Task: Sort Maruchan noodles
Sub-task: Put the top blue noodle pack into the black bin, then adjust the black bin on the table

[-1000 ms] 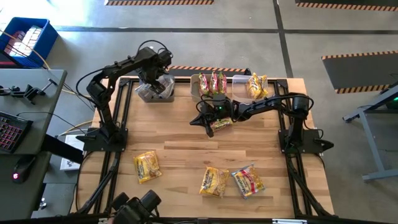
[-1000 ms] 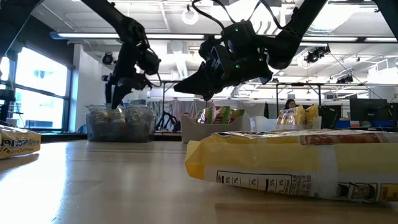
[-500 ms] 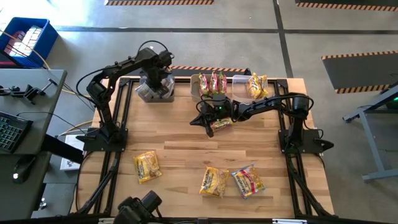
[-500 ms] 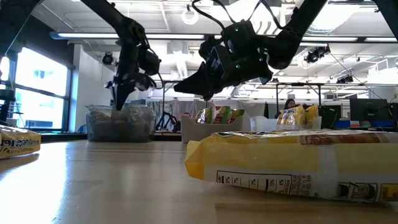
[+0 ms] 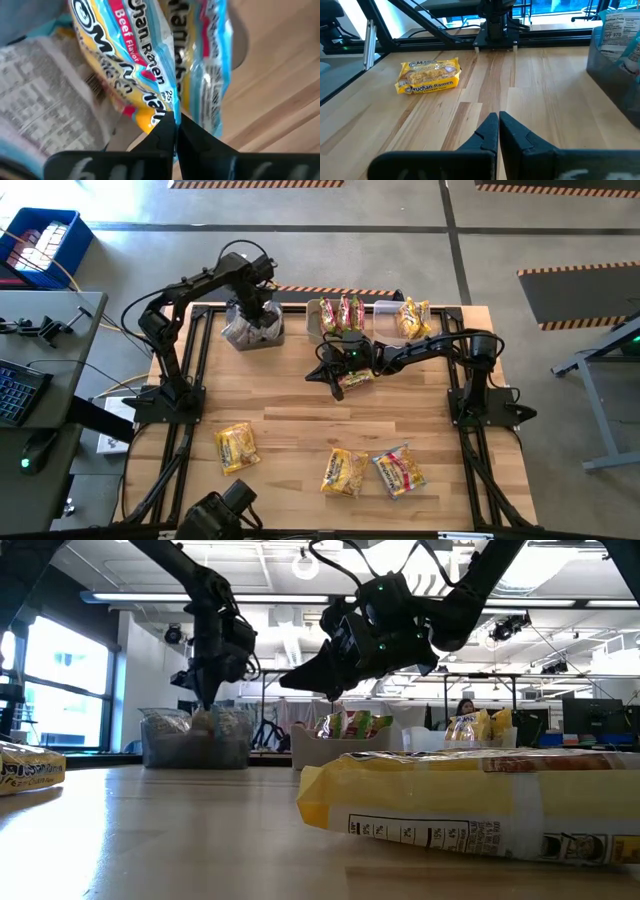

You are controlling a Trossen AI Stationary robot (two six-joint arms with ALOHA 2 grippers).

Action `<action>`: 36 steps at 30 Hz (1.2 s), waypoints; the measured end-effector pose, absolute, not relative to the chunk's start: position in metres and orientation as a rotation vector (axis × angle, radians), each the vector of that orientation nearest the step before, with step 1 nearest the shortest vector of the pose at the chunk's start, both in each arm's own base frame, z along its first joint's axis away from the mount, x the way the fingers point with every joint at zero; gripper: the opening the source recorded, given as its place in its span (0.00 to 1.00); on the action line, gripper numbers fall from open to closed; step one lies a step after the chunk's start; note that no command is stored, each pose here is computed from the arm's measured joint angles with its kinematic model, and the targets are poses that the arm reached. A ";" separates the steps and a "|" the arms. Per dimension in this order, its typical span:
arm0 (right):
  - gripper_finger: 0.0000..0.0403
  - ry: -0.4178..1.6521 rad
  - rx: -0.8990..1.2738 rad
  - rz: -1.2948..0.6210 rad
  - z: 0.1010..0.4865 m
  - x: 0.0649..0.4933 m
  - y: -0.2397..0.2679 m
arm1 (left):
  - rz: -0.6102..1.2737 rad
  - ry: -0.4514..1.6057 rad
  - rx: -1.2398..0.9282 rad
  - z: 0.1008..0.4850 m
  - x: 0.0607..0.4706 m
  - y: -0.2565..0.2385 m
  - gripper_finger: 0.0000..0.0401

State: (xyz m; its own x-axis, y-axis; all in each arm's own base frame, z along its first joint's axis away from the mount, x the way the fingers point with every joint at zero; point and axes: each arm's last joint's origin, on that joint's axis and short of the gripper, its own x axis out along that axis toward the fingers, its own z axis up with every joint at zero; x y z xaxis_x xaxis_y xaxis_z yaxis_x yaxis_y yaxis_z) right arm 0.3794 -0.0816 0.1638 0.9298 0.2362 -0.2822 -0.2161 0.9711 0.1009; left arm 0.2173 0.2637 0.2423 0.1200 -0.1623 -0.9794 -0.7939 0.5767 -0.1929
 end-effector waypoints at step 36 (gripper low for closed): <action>0.00 0.324 0.039 0.235 0.161 0.379 -0.082 | 0.416 1.414 -0.498 0.272 0.178 0.160 0.02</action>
State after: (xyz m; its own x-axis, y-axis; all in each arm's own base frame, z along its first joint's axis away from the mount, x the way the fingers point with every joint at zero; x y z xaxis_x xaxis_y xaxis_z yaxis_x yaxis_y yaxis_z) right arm 0.3785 -0.0816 0.1605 0.9211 0.2346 -0.3106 -0.2222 0.9721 0.0752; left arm 0.1779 0.1598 0.2718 0.1161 -0.0188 -0.9931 -0.5540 0.8286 -0.0805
